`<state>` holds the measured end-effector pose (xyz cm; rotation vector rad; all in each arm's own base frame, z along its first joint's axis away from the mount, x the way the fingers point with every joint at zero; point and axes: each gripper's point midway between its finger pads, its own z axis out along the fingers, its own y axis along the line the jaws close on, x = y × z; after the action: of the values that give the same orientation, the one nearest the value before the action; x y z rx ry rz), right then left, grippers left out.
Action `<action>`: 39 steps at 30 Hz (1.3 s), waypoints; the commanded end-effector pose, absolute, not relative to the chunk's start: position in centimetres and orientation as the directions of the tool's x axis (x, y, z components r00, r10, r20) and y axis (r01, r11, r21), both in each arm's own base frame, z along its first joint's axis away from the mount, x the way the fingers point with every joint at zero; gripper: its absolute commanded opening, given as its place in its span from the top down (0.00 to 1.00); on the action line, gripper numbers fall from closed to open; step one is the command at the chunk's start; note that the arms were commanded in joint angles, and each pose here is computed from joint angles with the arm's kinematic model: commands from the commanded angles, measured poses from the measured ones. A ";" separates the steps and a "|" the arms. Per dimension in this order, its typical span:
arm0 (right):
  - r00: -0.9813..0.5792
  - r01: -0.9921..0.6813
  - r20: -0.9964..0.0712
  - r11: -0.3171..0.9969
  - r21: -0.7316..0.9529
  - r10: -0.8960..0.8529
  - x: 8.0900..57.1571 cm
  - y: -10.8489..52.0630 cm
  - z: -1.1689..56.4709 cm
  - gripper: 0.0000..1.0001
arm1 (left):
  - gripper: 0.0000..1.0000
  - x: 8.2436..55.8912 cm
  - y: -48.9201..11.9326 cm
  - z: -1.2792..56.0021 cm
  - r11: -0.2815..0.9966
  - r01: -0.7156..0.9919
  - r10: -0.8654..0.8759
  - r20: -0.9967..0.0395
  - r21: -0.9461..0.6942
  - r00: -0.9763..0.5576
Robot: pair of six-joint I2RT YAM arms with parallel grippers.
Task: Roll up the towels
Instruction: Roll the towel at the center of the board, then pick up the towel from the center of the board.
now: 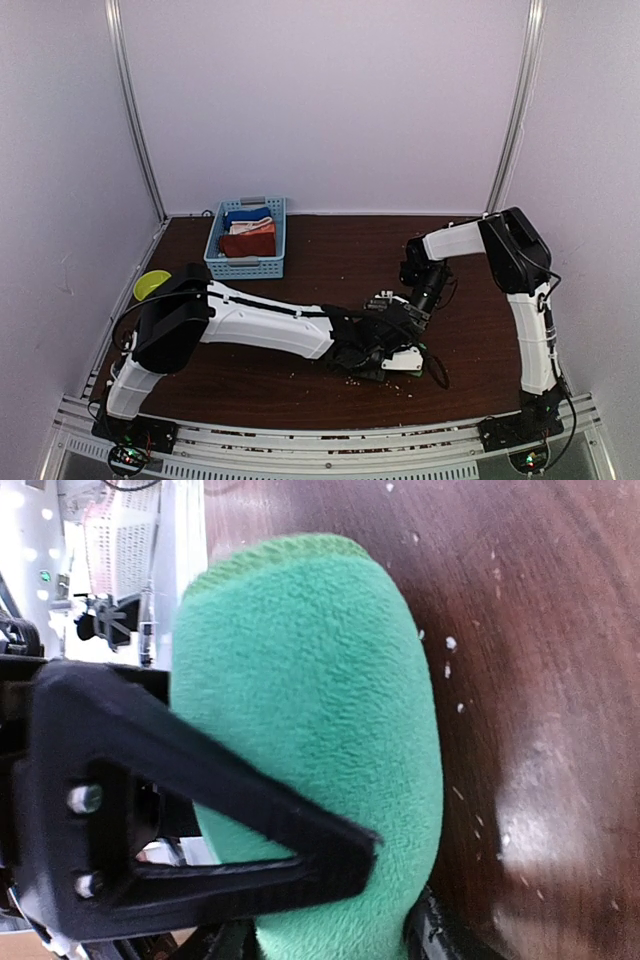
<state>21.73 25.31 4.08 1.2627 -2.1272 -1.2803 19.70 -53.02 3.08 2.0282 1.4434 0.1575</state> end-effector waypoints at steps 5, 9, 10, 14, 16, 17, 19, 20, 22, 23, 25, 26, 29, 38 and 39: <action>-0.542 -0.697 -0.321 0.202 0.688 -0.777 26.6 24.0 8.5 0.41 | 0.65 17.0 -52.1 -4.2 -0.315 0.866 0.870 -0.246 0.389 0.427; -0.555 -0.754 -0.367 0.265 0.601 -0.746 28.8 22.4 11.7 0.00 | 0.73 16.8 -51.8 -4.9 -0.329 0.868 0.873 -0.232 0.371 0.430; -0.557 -0.764 -0.377 0.279 0.582 -0.740 29.2 22.0 12.3 0.00 | 0.75 16.8 -51.8 -4.8 -0.331 0.870 0.872 -0.234 0.365 0.430; -0.602 -0.777 -0.432 0.370 0.509 -0.671 31.2 20.0 14.6 0.00 | 0.86 17.5 -52.1 -4.2 -0.318 0.867 0.874 -0.237 0.385 0.425; -0.647 -0.760 -0.466 0.454 0.466 -0.604 32.9 18.7 15.4 0.00 | 0.92 18.2 -52.4 -3.2 -0.303 0.859 0.875 -0.238 0.413 0.423; -0.662 -0.750 -0.492 0.494 0.441 -0.565 33.8 18.0 16.0 0.00 | 0.95 18.5 -52.5 -2.6 -0.294 0.855 0.876 -0.239 0.428 0.420; -0.677 -0.727 -0.547 0.563 0.393 -0.492 35.4 16.5 17.0 0.00 | 1.00 19.5 -52.6 -0.5 -0.260 0.850 0.877 -0.257 0.458 0.406; -0.677 -0.717 -0.566 0.594 0.364 -0.470 35.9 15.7 17.4 0.00 | 1.00 19.9 -52.7 0.7 -0.242 0.848 0.873 -0.275 0.471 0.402; -0.673 -0.699 -0.600 0.636 0.327 -0.432 36.5 14.3 17.9 0.00 | 1.00 20.5 -53.1 3.6 -0.202 0.838 0.858 -0.322 0.507 0.402; -0.674 -0.690 -0.612 0.647 0.324 -0.413 36.6 13.8 17.9 0.00 | 1.00 20.7 -53.2 5.1 -0.186 0.830 0.848 -0.341 0.526 0.406; -0.681 -0.673 -0.631 0.659 0.338 -0.372 36.5 12.8 17.7 0.00 | 1.00 20.9 -53.3 7.8 -0.161 0.815 0.831 -0.369 0.557 0.417; -0.681 -0.670 -0.639 0.657 0.346 -0.358 36.4 12.6 17.5 0.00 | 1.00 21.0 -53.4 9.1 -0.153 0.807 0.822 -0.379 0.571 0.424; -0.687 -0.658 -0.647 0.661 0.360 -0.331 36.2 12.3 16.2 0.00 | 1.00 21.4 -53.2 12.5 -0.123 0.787 0.812 -0.395 0.604 0.430; -0.712 -0.649 -0.611 0.658 0.382 -0.347 35.5 12.1 13.5 0.00 | 1.00 24.3 -49.2 18.1 -0.054 0.723 0.840 -0.360 0.688 0.406; -0.709 -0.651 -0.613 0.657 0.381 -0.348 35.5 12.2 13.5 0.00 | 1.00 24.8 -48.5 18.4 -0.045 0.721 0.846 -0.358 0.691 0.396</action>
<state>34.81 12.07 13.46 1.0563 -3.2880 -1.1038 22.30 -51.08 16.76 1.8454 1.3448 0.0950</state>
